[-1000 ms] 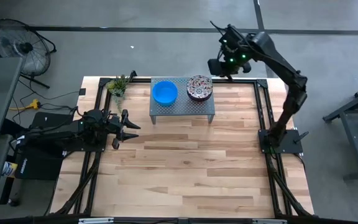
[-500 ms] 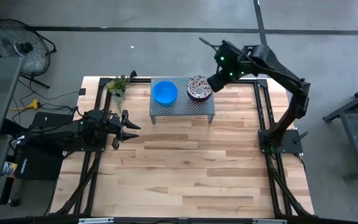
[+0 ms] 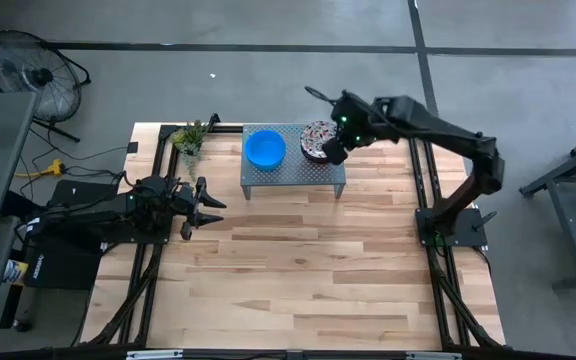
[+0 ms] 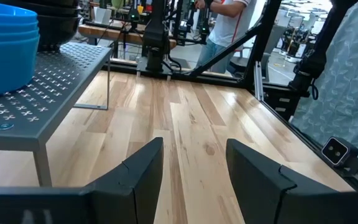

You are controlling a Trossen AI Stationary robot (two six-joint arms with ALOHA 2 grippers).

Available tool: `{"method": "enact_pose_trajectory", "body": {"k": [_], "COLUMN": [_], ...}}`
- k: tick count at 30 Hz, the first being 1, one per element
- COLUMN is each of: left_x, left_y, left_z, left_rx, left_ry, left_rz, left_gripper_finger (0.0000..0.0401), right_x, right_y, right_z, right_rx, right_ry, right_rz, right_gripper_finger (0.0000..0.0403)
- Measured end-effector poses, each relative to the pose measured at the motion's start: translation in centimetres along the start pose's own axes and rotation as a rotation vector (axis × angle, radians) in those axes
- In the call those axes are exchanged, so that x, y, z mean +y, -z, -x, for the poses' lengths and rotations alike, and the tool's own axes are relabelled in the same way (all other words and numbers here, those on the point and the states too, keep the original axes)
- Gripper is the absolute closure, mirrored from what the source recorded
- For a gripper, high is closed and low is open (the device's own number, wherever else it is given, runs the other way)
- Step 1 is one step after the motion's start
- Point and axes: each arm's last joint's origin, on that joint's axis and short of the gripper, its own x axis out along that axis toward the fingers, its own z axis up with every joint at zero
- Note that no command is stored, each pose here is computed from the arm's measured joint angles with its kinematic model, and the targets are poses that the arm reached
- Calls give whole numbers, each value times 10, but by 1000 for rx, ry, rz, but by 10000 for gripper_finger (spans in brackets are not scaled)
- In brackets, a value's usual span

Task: Pick & Place Mini bowls
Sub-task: Stack the white patterned bowl on top of the other white patterned bowls on the shelf

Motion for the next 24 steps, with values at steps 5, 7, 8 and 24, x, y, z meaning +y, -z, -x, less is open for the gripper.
{"method": "enact_pose_trajectory", "body": {"k": [5,7,8,24], "left_x": [0,0,0,0], "left_y": [0,0,0,0], "left_z": [0,0,0,0], "left_rx": [0,0,-1,-1], "left_ry": [-3,-3,-3,-2], "left_rz": [0,0,0,0], "left_gripper_finger": [229,229,229,229], "right_x": [2,-1,-2,-20], "right_y": [18,26,30,78], "right_z": [-24,-35,-39,-71], "right_rx": [-176,-218,-242,-397], "right_ry": [-143,-159,-170,-241], "right_rz": [-24,-32,-27,-11], "right_gripper_finger": [403,403,403,402]}}
